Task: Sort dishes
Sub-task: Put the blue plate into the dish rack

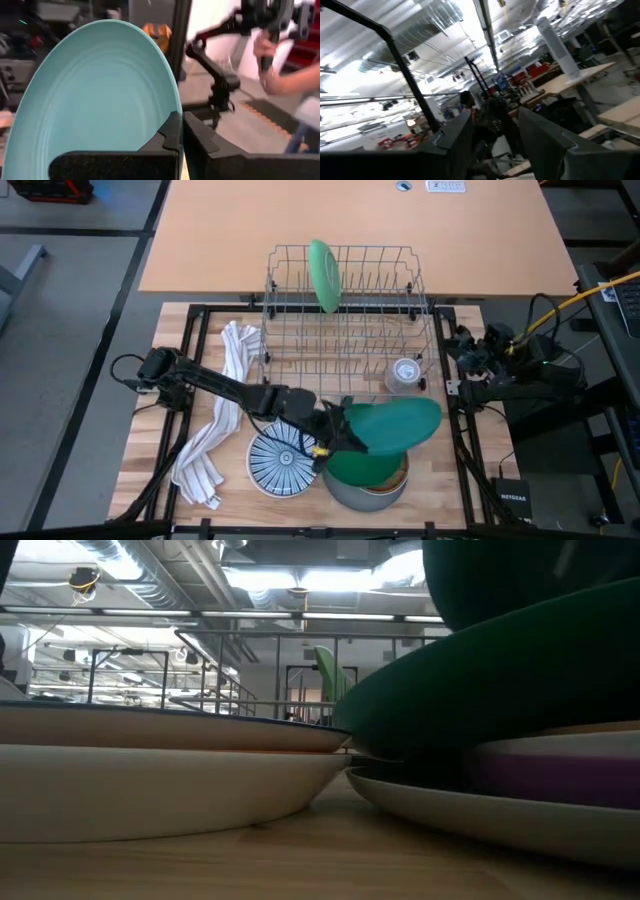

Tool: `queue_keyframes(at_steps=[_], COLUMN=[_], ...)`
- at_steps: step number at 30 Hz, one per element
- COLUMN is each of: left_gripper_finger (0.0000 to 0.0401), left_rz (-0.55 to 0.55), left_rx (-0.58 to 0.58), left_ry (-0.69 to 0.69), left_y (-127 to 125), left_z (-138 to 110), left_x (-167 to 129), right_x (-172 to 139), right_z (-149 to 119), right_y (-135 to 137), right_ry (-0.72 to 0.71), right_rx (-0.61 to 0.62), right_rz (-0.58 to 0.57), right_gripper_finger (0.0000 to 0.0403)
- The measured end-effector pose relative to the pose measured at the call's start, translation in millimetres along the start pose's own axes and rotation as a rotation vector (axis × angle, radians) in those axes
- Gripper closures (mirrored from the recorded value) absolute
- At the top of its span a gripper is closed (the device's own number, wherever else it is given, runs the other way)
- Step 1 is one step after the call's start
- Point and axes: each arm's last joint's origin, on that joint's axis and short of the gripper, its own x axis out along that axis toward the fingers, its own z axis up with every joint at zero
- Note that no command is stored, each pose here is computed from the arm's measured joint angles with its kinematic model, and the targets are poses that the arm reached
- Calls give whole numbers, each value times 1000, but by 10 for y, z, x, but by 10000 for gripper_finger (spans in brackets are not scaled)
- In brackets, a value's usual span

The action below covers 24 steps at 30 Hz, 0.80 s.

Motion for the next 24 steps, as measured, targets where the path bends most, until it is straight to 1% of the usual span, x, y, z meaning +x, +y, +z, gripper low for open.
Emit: queue_keyframes(at_steps=[4, 11, 13, 16, 19, 24], left_gripper_finger=[401, 401, 401, 401, 401, 401], left_rz=[31, 65, 78, 102, 129, 184], left_rx=[-8, 12, 10, -4, -27, -30], left_ry=[-57, -210, -234, -236, -234, -234], left_y=[75, 225, 288, 398, 514, 724], left_z=[157, 400, 428, 441, 445, 456], left_x=[-94, -216, -235, -264, -291, -350], right_x=[-8, -9, -9, -9, -11, -18], right_z=[11, -2, -2, 4, 11, 37], right_y=[-5, -13, -13, -19, -30, -67], right_ry=[7, 21, 20, 6, -13, -78], right_rx=[-23, -48, -50, -62, -113, -191], right_rz=[-40, -49, -49, -72, -114, -257], right_gripper_finger=[237, 237, 237, 237, 237, 237])
